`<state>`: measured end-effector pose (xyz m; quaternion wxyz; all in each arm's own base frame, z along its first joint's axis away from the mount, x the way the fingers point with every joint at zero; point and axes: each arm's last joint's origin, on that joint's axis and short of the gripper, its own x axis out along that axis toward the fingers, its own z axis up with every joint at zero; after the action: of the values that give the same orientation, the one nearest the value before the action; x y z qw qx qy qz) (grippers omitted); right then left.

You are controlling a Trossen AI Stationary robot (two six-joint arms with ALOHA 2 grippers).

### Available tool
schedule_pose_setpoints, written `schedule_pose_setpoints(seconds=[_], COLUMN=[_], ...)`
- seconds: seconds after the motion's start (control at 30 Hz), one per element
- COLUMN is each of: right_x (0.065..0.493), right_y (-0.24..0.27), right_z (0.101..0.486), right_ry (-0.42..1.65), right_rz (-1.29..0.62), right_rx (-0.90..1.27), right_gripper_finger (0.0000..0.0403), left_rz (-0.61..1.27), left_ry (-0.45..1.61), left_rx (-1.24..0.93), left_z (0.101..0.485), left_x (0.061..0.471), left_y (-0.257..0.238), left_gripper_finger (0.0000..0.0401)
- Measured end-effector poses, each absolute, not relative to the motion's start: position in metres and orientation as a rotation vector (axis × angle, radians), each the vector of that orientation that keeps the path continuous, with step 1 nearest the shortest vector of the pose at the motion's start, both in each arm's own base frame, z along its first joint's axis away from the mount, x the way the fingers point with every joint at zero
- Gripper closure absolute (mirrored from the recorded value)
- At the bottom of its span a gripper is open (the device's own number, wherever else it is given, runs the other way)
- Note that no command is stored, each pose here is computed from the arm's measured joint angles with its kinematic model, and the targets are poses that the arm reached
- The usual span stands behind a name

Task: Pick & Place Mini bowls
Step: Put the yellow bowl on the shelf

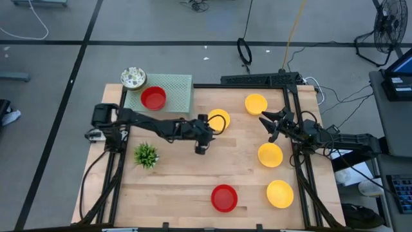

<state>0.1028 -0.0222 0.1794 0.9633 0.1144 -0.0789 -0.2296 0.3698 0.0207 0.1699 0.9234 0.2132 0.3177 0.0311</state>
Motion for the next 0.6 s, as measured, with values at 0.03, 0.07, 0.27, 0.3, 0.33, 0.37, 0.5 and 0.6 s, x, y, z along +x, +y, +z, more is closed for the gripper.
schedule_pose_setpoints(seconds=[0.03, 0.07, 0.27, 0.3, 0.33, 0.37, 0.5, 0.6], right_x=[0.103, 0.103, 0.103, 0.103, 0.103, 0.103, 0.103, 0.103], right_y=[-0.022, -0.022, -0.022, -0.022, -0.022, -0.022, -0.022, -0.022], right_z=[0.180, 0.179, 0.179, 0.179, 0.179, 0.179, 0.179, 0.179], right_ry=[-0.161, -0.160, -0.160, -0.160, -0.160, -0.160, -0.160, -0.160], right_rz=[-0.465, -0.465, -0.465, -0.465, -0.464, -0.465, -0.465, -0.464], right_rx=[0.232, 0.232, 0.232, 0.232, 0.232, 0.232, 0.232, 0.232], right_gripper_finger=[0.0242, 0.0242, 0.0241, 0.0241, 0.0242, 0.0242, 0.0242, 0.0241], left_rz=[0.070, 0.075, 0.106, 0.112, 0.118, 0.123, 0.134, 0.104], left_ry=[0.651, 0.652, 0.656, 0.654, 0.655, 0.661, 0.678, 0.696], left_rx=[0.436, 0.435, 0.424, 0.423, 0.420, 0.418, 0.403, 0.384], left_z=[0.165, 0.161, 0.142, 0.141, 0.139, 0.137, 0.136, 0.134], left_x=[0.372, 0.374, 0.380, 0.380, 0.381, 0.381, 0.379, 0.377], left_y=[0.023, 0.025, 0.037, 0.040, 0.042, 0.044, 0.052, 0.055], left_gripper_finger=[0.0226, 0.0226, 0.0226, 0.0226, 0.0226, 0.0226, 0.0226, 0.0226])
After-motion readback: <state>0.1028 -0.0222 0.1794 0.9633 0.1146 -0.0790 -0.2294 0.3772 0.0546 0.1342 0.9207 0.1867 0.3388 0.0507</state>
